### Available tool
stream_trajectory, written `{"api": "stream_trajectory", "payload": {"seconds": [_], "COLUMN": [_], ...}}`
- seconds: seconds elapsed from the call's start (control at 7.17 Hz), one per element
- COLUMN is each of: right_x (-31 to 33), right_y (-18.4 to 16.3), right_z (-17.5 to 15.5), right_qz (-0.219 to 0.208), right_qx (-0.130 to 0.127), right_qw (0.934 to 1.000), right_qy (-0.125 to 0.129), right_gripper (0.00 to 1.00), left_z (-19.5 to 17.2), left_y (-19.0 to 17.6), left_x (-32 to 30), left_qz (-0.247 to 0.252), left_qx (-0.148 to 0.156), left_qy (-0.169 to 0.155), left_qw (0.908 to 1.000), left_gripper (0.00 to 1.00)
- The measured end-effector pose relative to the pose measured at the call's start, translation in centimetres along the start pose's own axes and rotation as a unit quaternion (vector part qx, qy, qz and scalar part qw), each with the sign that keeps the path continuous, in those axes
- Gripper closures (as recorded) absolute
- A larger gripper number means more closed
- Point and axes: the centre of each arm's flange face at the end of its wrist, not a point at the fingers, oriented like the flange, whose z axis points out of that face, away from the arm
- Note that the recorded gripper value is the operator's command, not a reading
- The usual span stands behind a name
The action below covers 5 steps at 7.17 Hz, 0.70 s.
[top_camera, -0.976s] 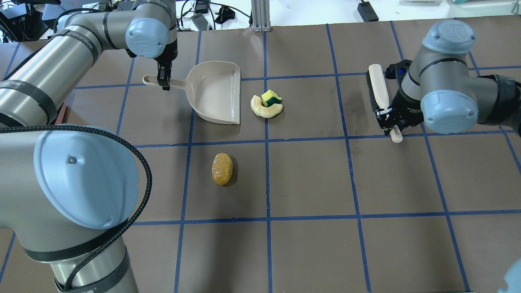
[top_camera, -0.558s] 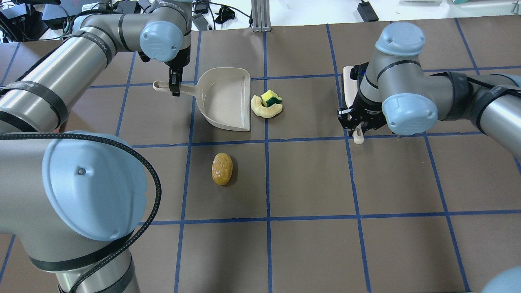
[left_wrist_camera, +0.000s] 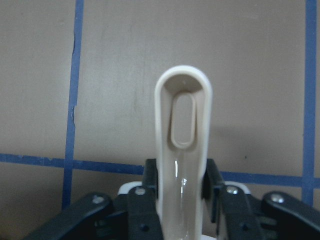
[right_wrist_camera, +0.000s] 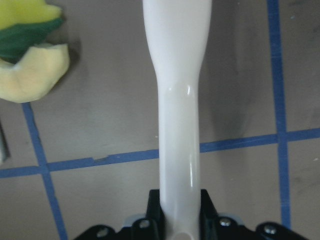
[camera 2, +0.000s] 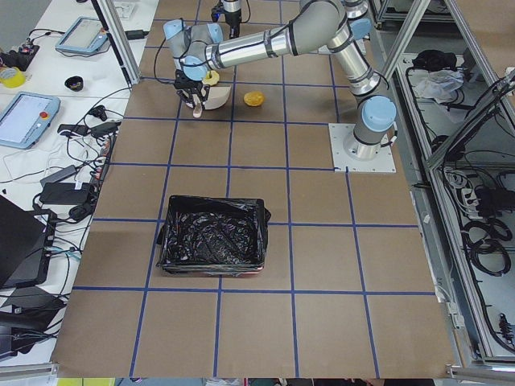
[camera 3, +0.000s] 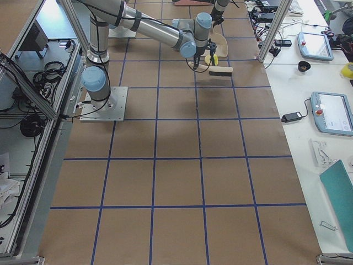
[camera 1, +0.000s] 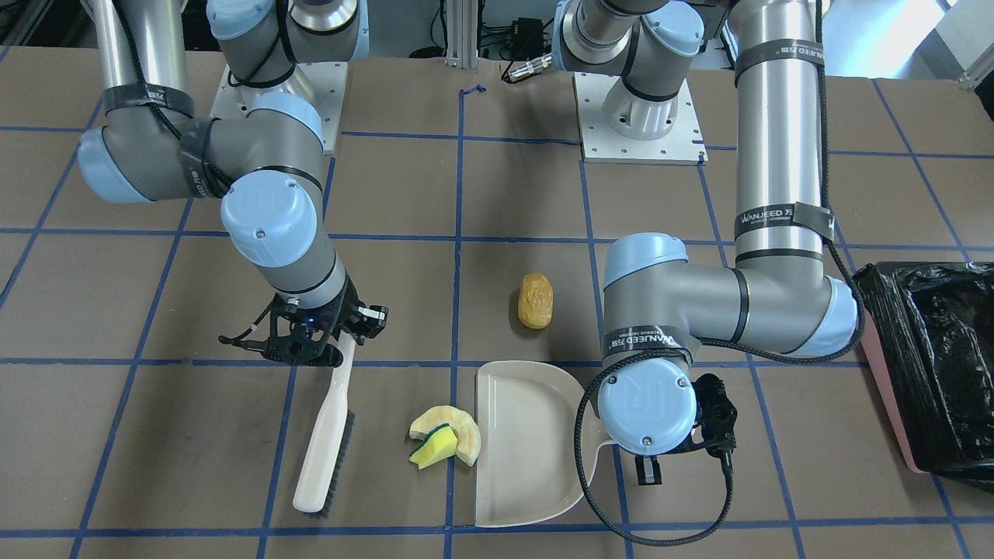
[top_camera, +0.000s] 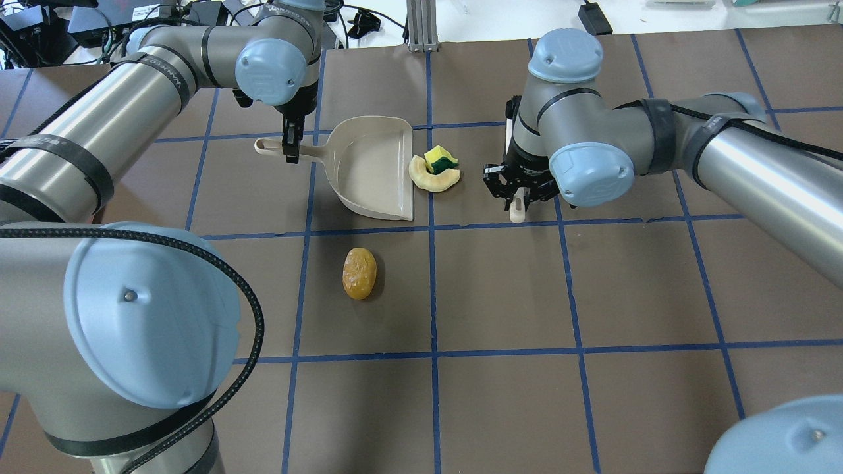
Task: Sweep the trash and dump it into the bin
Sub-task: 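Move the brush with the right gripper toward the sponge beside the dustpan, then sweep the yellow-green sponge into the dustpan with the right gripper's brush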
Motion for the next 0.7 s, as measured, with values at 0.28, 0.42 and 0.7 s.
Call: {"api": "stream_trajectory", "payload": {"seconds": [0.28, 0.42, 0.7], "right_x": [-2.9, -4.2, -4.9], "right_y": [-1.1, -1.3, -0.8], "right_z": [0.0, 0.5, 1.9], "right_qz": [0.027, 0.029, 0.011], "right_qx": [-0.004, -0.006, -0.017], "right_qw": [0.999, 0.999, 0.9998], "right_qy": [-0.034, -0.033, -0.002], "right_gripper": [1.0, 1.0, 1.0], "left_z": [0.4, 0.5, 0.4], "left_y": [0.7, 0.8, 0.8], "left_x": [0.0, 0.1, 0.0], "left_qz": [-0.006, -0.007, -0.008], "left_qx": [0.0, 0.0, 0.0], "left_qy": [-0.002, -0.003, -0.002], "left_qw": [1.0, 1.0, 1.0], "left_gripper": [1.0, 1.0, 1.0]}}
